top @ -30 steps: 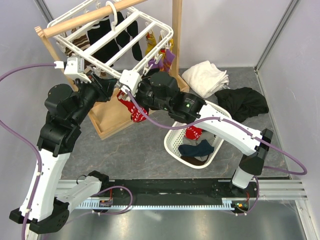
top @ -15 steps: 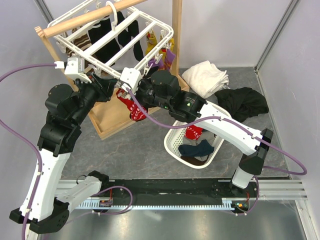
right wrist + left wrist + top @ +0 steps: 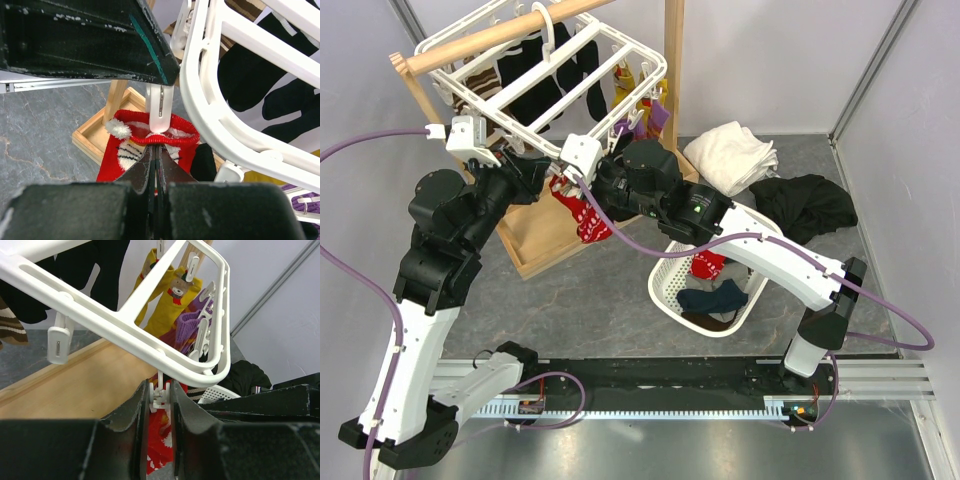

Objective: Clip the socks to the hanger
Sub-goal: Clamp the sock onto the hanger.

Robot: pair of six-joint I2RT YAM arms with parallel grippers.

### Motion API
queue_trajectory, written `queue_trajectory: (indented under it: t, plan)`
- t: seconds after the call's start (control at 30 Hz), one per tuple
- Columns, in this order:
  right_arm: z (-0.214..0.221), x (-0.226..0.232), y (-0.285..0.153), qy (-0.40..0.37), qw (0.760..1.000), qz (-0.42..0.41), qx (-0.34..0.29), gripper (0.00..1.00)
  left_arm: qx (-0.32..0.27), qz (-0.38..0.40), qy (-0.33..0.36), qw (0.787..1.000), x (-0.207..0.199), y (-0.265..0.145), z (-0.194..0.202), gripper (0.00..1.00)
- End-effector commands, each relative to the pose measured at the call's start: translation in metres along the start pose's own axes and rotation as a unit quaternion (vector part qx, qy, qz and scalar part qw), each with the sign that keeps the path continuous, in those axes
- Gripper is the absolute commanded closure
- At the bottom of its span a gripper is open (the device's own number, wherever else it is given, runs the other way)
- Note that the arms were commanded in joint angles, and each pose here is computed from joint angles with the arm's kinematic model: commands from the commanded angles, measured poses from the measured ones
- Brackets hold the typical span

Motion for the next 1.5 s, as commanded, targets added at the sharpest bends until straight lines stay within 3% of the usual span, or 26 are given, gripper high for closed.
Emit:
queue_trajectory:
  t: [0.0,0.6,0.63,0.73,0.77,0.87,1.0,1.1,1.13,1.23,1.4,1.47]
  plan:
    - [-0.05,-0.015,-0.016,0.003,0.997,0.016,-0.071,1.0,0.018,0.011,0.014,1.0,-0.001,-0.005,0.009,0.98]
    - [-0.07,-0.017,-0.013,0.015,0.995,0.013,-0.102,1.0,0.015,0.02,0.009,1.0,-0.006,-0.011,0.003,0.97]
    - [-0.07,-0.017,-0.012,0.015,0.995,0.013,-0.103,1.0,0.012,0.021,0.009,1.0,-0.007,-0.012,0.001,0.94]
    - [-0.07,-0.017,-0.012,0.017,0.994,0.013,-0.103,1.0,0.003,0.024,0.008,1.0,-0.009,-0.017,-0.005,0.73]
    - [-0.07,-0.017,-0.012,0.017,0.994,0.013,-0.103,1.0,0.0,0.026,0.008,1.0,-0.01,-0.019,-0.007,0.61]
    - [-0.071,-0.017,-0.013,0.021,0.994,0.012,-0.107,1.0,-0.014,0.028,0.007,0.999,-0.011,-0.026,-0.016,0.43]
    - [-0.076,-0.017,-0.017,0.024,0.993,0.013,-0.116,1.0,-0.035,0.025,0.003,0.999,-0.012,-0.036,-0.027,0.3]
    - [-0.08,-0.017,-0.019,0.026,0.992,0.012,-0.124,0.88,-0.048,0.026,-0.001,0.999,-0.014,-0.044,-0.035,0.24]
    - [-0.08,-0.016,-0.019,0.029,0.992,0.011,-0.126,0.77,-0.052,0.025,-0.002,0.998,-0.014,-0.046,-0.037,0.23]
    - [-0.083,-0.017,-0.023,0.035,0.991,0.01,-0.131,0.58,-0.069,0.024,0.0,0.997,-0.014,-0.055,-0.046,0.19]
    - [-0.085,-0.017,-0.034,0.046,0.99,0.012,-0.134,0.37,-0.103,-0.015,0.023,0.994,0.001,-0.071,-0.06,0.16]
    - [-0.086,-0.018,-0.041,0.052,0.989,0.017,-0.135,0.34,-0.113,-0.043,0.04,0.992,0.011,-0.076,-0.063,0.14]
Point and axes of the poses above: each gripper's point midway between its finger pads, its own y axis out along the fingers, its own x axis along the line the jaws close on, z = x × y, the point moved 1 cm from there along -y, back along the fingers, and after that the axes turned 1 degree about -y, right-handed, at the moved point
